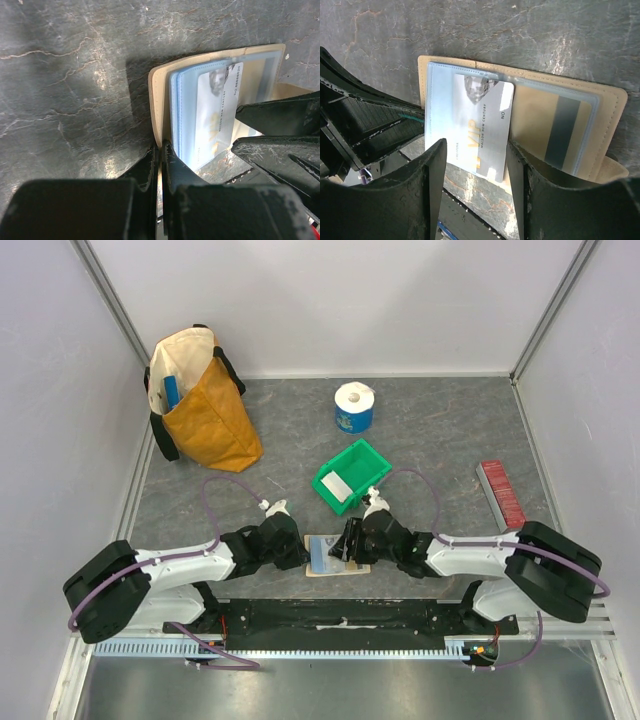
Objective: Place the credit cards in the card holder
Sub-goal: Insert the credit card into the card holder.
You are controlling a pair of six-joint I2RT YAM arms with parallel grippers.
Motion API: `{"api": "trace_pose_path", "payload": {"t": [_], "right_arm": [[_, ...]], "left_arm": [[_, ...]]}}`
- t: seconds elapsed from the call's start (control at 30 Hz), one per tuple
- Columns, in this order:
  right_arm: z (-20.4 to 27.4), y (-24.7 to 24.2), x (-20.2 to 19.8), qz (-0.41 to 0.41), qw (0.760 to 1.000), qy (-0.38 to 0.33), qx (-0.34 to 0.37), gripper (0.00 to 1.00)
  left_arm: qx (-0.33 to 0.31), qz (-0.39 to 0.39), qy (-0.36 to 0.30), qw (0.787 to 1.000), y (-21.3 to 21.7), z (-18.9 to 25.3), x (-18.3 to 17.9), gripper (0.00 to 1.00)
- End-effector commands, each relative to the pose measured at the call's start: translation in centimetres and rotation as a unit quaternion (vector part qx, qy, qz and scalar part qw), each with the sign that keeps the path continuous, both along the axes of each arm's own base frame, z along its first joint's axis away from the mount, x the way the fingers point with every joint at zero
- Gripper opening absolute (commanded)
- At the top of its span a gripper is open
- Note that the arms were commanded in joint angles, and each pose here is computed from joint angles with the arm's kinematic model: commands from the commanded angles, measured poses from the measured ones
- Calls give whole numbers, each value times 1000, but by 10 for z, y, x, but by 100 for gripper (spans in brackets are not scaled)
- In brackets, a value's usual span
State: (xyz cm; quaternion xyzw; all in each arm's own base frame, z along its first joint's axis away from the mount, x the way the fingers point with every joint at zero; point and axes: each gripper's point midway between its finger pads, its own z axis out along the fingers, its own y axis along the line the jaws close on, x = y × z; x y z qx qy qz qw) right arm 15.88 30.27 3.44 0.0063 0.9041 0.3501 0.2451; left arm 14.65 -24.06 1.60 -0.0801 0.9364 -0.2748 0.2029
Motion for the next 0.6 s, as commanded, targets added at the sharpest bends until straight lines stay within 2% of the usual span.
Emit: {"api": "trace_pose_path", "payload": {"t": [0.0,0.3,0.57], "right_arm": [[-11,1,-3,22,999,7,-27,58],[0,28,-6,53,998,15,29,51],[19,41,-5,65,995,2,70,38]], "left_arm": [[54,-5,25,998,21,-25,-14,2],[54,-9,26,998,19,-25,-13,2],[54,-10,26,998,19,-26,-13,2]]}}
